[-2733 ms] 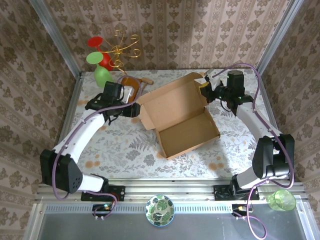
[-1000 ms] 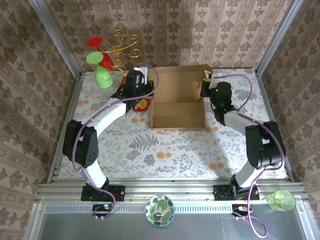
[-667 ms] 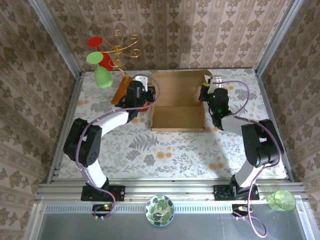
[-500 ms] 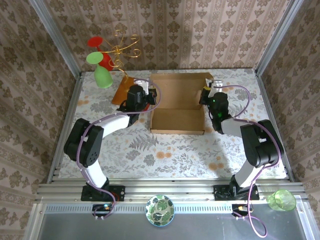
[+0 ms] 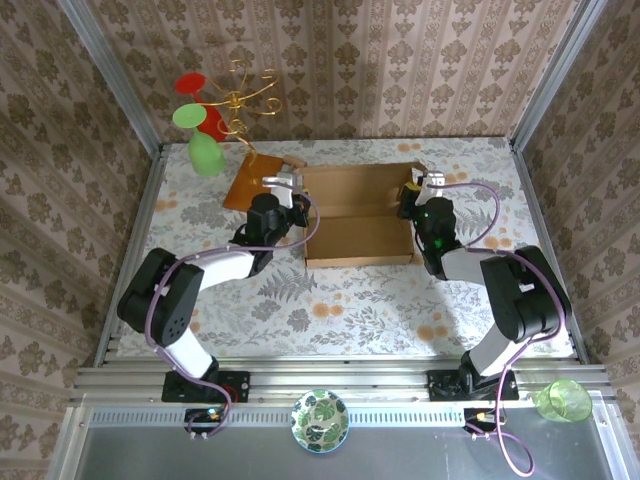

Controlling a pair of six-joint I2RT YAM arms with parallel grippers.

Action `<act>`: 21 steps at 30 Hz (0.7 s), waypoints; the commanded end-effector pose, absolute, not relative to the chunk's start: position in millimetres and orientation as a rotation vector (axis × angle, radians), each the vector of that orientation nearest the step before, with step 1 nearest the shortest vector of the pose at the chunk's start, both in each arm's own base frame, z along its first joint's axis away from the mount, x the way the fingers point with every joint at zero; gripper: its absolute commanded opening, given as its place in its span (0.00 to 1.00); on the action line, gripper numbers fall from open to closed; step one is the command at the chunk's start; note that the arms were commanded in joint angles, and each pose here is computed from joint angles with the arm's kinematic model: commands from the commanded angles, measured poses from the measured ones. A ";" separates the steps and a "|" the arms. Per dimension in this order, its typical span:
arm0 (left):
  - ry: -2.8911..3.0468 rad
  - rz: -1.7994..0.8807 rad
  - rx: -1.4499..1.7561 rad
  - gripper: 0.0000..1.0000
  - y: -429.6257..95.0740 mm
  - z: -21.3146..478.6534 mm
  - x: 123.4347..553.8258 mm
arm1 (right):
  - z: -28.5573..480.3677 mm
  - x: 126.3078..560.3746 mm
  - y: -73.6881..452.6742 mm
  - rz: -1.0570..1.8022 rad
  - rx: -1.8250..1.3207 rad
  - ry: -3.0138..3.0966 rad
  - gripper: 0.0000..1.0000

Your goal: Fold the paper box

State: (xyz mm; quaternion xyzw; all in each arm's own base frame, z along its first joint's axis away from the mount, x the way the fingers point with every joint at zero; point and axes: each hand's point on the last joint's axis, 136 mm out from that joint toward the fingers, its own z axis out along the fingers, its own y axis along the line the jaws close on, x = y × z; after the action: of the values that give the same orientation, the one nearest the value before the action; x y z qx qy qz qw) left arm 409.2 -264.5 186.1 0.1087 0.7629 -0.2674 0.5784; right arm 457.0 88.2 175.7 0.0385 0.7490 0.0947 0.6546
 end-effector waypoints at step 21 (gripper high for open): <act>1.734 -0.608 0.326 0.00 -273.4 171.1 356.7 | 157.7 412.7 76.2 0.216 0.171 1.798 0.30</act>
State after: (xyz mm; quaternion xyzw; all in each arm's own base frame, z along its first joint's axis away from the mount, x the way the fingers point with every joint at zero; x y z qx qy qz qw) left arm 366.3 -271.7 170.4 0.1322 0.7492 -0.2591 0.5951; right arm 420.3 77.3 153.2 0.0636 0.7796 0.0935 0.6160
